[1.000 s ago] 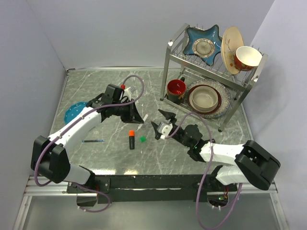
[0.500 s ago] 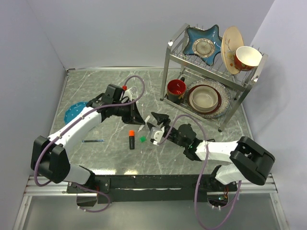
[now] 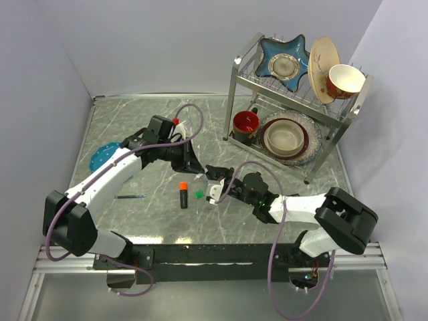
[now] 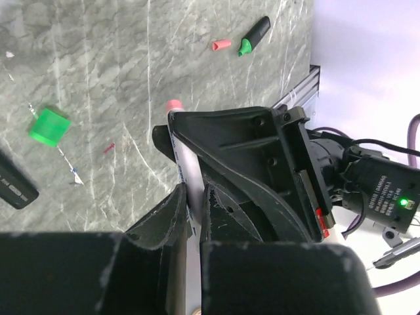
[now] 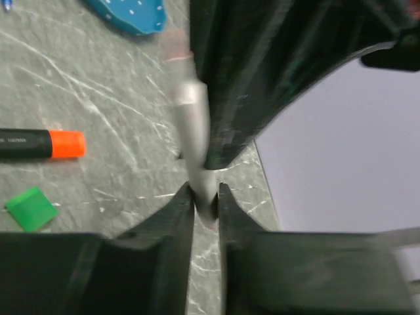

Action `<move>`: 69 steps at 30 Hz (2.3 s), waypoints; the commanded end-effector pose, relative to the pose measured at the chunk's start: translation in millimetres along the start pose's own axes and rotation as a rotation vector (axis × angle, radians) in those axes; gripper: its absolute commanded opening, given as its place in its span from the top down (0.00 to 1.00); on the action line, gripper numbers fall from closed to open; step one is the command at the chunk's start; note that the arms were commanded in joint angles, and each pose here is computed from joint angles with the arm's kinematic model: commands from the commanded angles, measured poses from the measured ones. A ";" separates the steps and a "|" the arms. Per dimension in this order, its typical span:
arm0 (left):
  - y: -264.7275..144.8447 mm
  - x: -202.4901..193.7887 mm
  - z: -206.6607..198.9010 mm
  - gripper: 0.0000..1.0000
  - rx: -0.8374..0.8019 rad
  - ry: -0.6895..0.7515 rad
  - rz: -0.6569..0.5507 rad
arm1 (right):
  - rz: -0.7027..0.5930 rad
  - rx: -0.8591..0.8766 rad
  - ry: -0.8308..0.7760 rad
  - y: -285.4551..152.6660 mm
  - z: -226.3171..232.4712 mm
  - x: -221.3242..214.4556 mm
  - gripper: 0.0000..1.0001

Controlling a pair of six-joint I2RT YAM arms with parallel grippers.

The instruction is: Insert the pens into the pen caps

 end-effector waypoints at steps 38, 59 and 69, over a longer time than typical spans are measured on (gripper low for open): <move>-89.6 -27.7 -60.0 0.35 -0.542 0.724 -0.351 | -0.452 0.161 1.357 -9.1 -70.5 118.1 1.00; -70.7 -34.8 -34.3 0.53 -0.514 0.655 -0.297 | -0.460 0.198 1.442 -2.6 -74.9 119.5 1.00; -69.9 -36.0 -34.9 0.99 -0.545 0.607 -0.325 | -0.479 0.250 1.485 2.6 -70.9 120.8 0.91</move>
Point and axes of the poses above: each gripper's point midway between its finger pads, its own y axis out along the fingers, its own z axis along the line the jaws close on, x = y × z, the point moved 8 cm from there along -y, back along the fingers, and after that the axes turned 10 degrees about -y, right-handed, at the moved point
